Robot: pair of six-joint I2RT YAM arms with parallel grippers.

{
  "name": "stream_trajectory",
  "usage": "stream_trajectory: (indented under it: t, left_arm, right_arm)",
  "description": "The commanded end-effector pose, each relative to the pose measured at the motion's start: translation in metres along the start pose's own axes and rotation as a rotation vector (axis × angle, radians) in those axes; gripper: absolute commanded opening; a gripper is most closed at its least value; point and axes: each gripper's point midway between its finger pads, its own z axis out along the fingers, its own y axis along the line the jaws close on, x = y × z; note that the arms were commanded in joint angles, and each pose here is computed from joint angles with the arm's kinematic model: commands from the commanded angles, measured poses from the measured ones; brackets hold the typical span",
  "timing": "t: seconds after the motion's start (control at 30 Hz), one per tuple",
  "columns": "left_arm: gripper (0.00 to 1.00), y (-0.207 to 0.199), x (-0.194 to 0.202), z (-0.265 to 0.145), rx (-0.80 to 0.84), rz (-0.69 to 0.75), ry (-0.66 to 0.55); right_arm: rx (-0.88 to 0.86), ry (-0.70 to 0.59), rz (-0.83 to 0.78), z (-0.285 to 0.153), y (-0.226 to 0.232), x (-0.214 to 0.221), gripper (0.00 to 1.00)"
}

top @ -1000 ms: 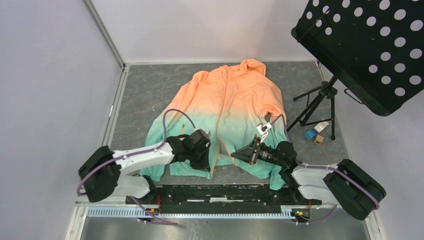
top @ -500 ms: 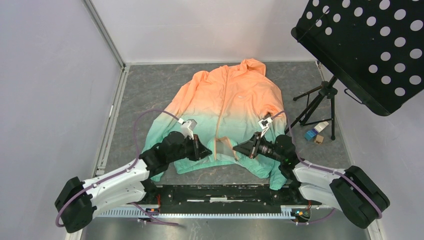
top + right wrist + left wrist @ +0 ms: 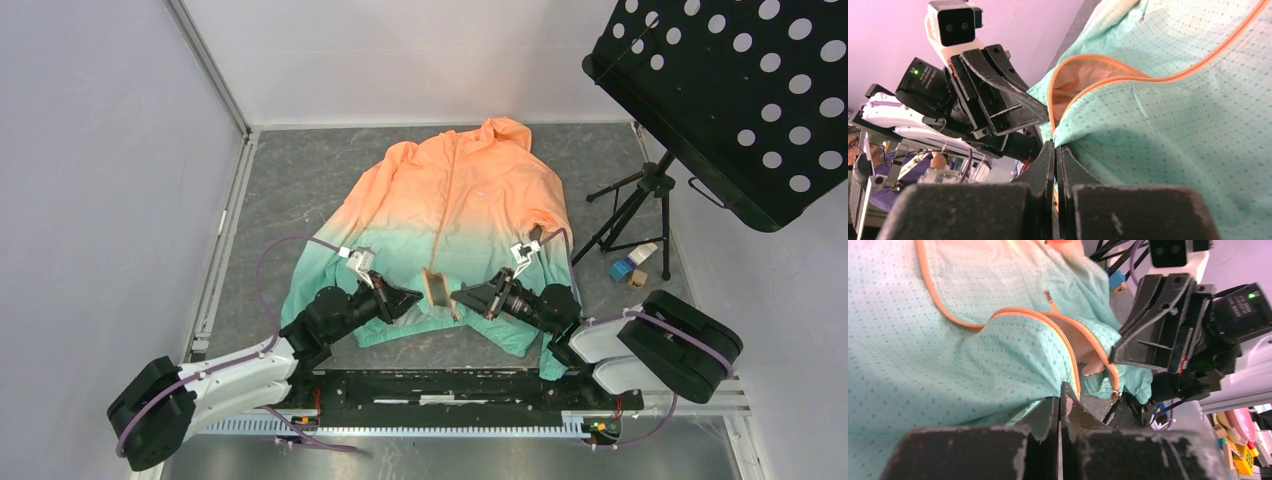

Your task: Zip up the jacket

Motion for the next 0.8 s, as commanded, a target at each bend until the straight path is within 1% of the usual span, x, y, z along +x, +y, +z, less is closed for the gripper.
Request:
stream_trajectory:
  t: [0.0,0.17,0.33,0.77]
  left_arm:
    - [0.02,-0.038,-0.042,-0.003,0.161,0.06,-0.172]
    - [0.02,-0.043,-0.049,-0.004,0.182,0.044,-0.199]
    - [0.02,-0.048,-0.052,-0.004,0.196,0.048,-0.203]
    - [0.02,-0.052,-0.05,-0.003,0.214,0.022,-0.192]
  right_arm:
    - [-0.107,-0.148,-0.06,0.007,0.029,-0.03,0.0]
    - [-0.142,-0.138,-0.073,0.022,0.039,-0.03,0.0]
    - [-0.192,-0.169,-0.066,0.029,0.051,-0.038,0.0]
    - [-0.227,-0.192,-0.072,0.035,0.06,-0.046,0.0]
